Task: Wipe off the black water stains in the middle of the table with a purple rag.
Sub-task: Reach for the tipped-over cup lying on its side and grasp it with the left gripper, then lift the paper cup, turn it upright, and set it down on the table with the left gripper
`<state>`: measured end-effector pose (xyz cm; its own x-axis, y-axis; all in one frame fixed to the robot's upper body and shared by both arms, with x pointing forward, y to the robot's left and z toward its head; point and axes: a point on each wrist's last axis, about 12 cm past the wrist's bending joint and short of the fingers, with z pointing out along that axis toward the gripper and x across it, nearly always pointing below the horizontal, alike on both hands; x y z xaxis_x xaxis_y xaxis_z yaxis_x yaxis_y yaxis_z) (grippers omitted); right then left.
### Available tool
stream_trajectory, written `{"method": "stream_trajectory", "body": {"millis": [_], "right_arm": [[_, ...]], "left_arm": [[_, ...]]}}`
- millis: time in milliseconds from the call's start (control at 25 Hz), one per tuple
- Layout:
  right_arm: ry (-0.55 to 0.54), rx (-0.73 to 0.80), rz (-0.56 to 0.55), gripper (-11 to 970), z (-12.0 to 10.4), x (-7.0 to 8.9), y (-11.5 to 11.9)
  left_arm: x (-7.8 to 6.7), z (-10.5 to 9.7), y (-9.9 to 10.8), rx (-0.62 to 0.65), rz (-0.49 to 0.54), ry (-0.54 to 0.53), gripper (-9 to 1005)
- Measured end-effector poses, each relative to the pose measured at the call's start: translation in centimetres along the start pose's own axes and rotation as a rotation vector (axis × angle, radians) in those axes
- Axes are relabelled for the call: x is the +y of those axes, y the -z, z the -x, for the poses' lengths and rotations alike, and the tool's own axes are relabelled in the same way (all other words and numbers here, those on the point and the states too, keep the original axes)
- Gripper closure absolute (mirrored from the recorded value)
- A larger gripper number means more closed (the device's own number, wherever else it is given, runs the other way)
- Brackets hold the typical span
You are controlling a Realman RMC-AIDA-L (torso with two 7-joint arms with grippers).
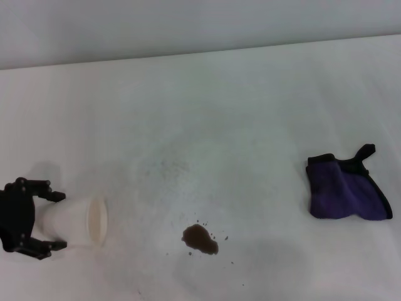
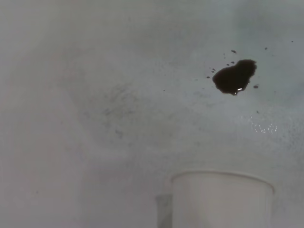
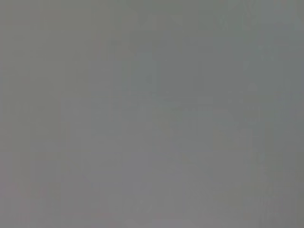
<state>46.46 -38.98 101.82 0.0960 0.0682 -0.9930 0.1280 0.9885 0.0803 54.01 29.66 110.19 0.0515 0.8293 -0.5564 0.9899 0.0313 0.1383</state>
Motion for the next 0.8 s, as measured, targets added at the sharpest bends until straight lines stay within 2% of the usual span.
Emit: {"method": "stream_trajectory", "body": {"millis": [200,360,480,640,800], "right_arm": [[0.002,0.002,-0.002,102,0.0,-0.1,0.0],[0.002,-0.001,-0.007,103,0.1,-0.1,-0.1],[0.003,-0.012,-0.008,103,0.2,-0.2,-0.2],[0.015,-0.032,0.006,103,0.6,-0.1,-0.8],[0.031,-0.044,0.021,103,1.0,0.0,-1.3]], "left_arm": [[0.4,0.1,-0.3,-0.002,0.007,-0.012,108],[0.9,0.6,-0.3,-0.029,0.029,-0.019,191],[1.5,1.4,0.3,-0.114,0.088,-0.007,243],[2.5,2.3,0.9,-0.262,0.218,0.026,283],[2.7,2.4,-0.1,-0.382,0.308,0.054,304]]}}
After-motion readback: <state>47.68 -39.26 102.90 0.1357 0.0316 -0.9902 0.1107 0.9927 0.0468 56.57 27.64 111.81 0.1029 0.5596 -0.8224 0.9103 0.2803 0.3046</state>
